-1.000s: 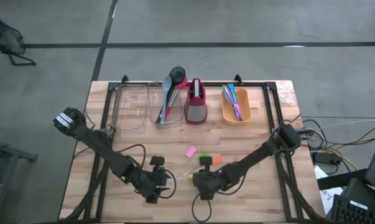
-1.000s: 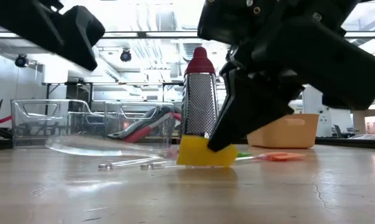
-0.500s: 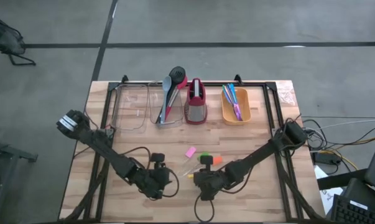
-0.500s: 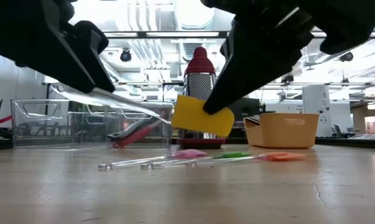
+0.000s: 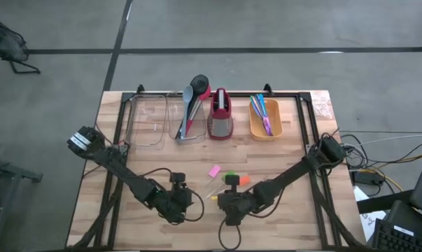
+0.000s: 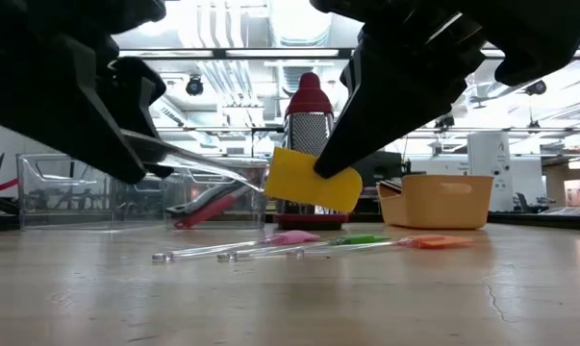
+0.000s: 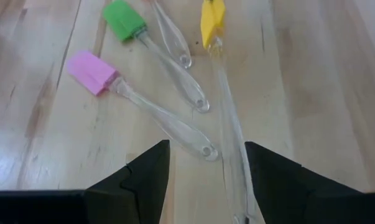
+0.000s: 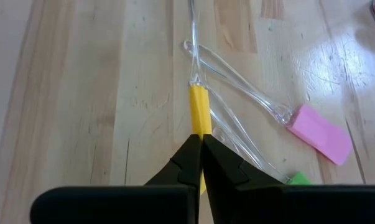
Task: Pick & Place Kitchen Items
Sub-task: Put the yellow spatula into the left transparent bin
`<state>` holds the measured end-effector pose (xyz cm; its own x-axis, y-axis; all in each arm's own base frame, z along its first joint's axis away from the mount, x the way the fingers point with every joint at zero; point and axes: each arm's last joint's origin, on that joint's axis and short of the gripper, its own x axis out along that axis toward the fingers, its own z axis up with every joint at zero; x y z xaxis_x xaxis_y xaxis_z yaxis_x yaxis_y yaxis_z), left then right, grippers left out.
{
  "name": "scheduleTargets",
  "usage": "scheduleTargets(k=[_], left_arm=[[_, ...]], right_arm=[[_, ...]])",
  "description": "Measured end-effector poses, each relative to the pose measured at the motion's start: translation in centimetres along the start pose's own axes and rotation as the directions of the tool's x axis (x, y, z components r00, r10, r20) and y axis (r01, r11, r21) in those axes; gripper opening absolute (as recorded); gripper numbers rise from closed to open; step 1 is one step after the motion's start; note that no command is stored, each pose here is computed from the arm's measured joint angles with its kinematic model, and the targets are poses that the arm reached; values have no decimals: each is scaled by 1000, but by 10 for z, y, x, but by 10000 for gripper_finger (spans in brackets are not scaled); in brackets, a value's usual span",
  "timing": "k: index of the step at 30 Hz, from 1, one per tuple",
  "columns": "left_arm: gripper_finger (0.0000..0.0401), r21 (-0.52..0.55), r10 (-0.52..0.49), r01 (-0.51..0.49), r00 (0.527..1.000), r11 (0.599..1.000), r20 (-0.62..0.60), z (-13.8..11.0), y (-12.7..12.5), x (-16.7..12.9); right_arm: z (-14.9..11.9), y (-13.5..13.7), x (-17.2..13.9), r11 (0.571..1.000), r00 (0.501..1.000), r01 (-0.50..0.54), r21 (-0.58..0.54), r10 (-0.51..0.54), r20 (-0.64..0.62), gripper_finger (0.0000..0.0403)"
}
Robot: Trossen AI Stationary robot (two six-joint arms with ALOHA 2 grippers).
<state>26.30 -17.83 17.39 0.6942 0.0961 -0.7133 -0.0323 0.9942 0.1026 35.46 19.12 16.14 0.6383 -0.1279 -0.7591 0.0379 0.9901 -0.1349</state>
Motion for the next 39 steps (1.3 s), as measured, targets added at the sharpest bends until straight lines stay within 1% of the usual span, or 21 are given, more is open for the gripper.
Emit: scheduleTargets(k=[2, 5, 16, 18, 23, 27, 34, 37, 39], left_arm=[[203, 2, 5, -5, 1000, 1000, -3, 0, 0, 1], [179, -2, 4, -4, 1000, 1000, 4, 1, 0, 0], [33, 20, 3, -4, 1000, 1000, 14, 2, 0, 0], [15, 24, -4, 3, 1000, 1000, 18, 3, 0, 0], [21, 43, -49, 48, 998, 998, 35, 6, -3, 0], [14, 48, -52, 51, 998, 998, 33, 5, -3, 0], [14, 48, -55, 53, 998, 997, 36, 6, -3, 0], [14, 46, -46, 44, 998, 998, 43, 6, -3, 0], [14, 45, -39, 37, 998, 998, 46, 6, -3, 0]], right_arm=[[0, 0, 0, 1000, 1000, 0, 0, 0, 0, 8], [0, 0, 0, 1000, 1000, 0, 0, 0, 1, 8], [0, 0, 0, 1000, 1000, 2, 3, -2, 2, 8], [0, 0, 0, 1000, 1000, 3, 3, -3, 0, 8], [0, 0, 0, 1000, 1000, -2, 2, 2, -1, 8], [0, 0, 0, 1000, 1000, -1, 2, 1, -2, 8], [0, 0, 0, 1000, 1000, -1, 3, 1, -1, 10], [1, 0, 0, 1000, 1000, -1, 11, 1, 5, 23], [2, 0, -1, 1000, 1000, 0, 16, 0, 11, 42]])
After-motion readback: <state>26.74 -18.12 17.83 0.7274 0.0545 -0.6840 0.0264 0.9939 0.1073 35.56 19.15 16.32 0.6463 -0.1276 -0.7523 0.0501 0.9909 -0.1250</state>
